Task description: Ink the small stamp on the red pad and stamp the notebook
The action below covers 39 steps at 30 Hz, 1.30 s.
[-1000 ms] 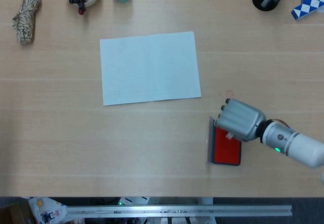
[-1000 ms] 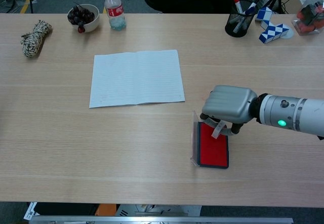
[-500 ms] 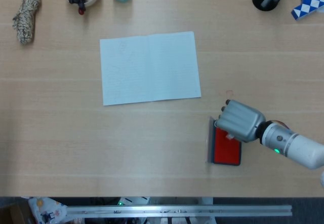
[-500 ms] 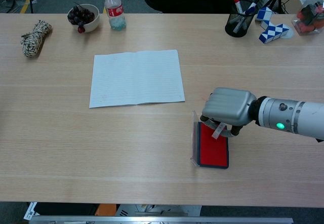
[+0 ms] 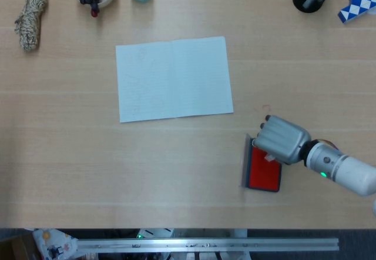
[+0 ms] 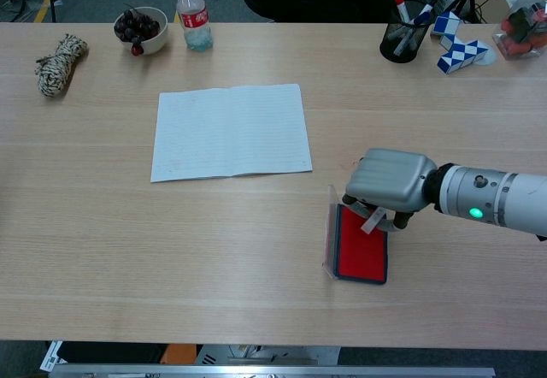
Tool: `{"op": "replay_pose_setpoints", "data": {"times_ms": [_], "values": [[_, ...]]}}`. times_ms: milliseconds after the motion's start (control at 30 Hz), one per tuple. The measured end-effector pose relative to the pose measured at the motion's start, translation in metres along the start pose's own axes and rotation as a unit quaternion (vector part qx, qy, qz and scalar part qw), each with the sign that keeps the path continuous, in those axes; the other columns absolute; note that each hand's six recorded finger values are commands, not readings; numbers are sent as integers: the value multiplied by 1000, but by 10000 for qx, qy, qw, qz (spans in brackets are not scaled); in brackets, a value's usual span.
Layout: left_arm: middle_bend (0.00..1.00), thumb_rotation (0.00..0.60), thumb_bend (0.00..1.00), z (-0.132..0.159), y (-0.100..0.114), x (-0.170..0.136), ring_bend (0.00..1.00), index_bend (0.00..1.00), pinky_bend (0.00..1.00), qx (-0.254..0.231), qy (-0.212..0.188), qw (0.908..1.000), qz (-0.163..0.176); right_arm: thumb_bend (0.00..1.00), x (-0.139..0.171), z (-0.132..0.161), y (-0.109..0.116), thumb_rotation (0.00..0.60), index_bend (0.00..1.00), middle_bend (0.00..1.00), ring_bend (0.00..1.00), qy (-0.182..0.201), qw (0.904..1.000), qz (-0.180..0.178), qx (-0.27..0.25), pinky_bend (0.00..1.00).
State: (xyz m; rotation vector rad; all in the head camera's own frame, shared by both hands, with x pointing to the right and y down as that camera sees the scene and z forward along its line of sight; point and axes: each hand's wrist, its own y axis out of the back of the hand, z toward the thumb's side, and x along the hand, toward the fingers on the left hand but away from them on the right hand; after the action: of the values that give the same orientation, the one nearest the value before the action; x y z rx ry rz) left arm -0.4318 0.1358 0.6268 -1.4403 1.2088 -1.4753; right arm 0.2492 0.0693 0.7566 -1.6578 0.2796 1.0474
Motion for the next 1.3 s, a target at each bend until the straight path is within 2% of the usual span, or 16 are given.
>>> {"op": "replay_pose_setpoints", "data": {"times_ms": [167, 333, 533, 700, 1033, 1300], "values": [[116, 600, 193, 0, 1, 0, 207, 143, 169, -5, 7, 10000, 17, 325, 1, 0, 4, 600, 746, 585, 454, -10, 9999, -107, -117, 403], [116, 600, 193, 0, 3, 0, 207, 143, 168, -10, 13, 10000, 39, 324, 8, -5, 19, 600, 748, 586, 454, -74, 9989, -334, -328, 403], [116, 600, 193, 1, 4, -1, 207, 143, 169, -15, -11, 10000, 45, 325, 19, -33, 50, 600, 752, 589, 457, -398, 9946, -725, -622, 403], [116, 600, 192, 3, 5, -1, 207, 143, 169, -29, -42, 10000, 47, 325, 13, -50, 67, 600, 752, 589, 457, -627, 9907, -905, -798, 403], [116, 600, 193, 1, 6, -4, 207, 142, 169, -48, -18, 10000, 36, 324, -35, -68, 81, 600, 753, 589, 458, -917, 9877, -846, -947, 403], [116, 600, 193, -2, 7, -4, 207, 142, 168, -49, 10, 10000, 15, 325, -70, -61, 93, 600, 753, 589, 458, -930, 9880, -782, -950, 403]]}}
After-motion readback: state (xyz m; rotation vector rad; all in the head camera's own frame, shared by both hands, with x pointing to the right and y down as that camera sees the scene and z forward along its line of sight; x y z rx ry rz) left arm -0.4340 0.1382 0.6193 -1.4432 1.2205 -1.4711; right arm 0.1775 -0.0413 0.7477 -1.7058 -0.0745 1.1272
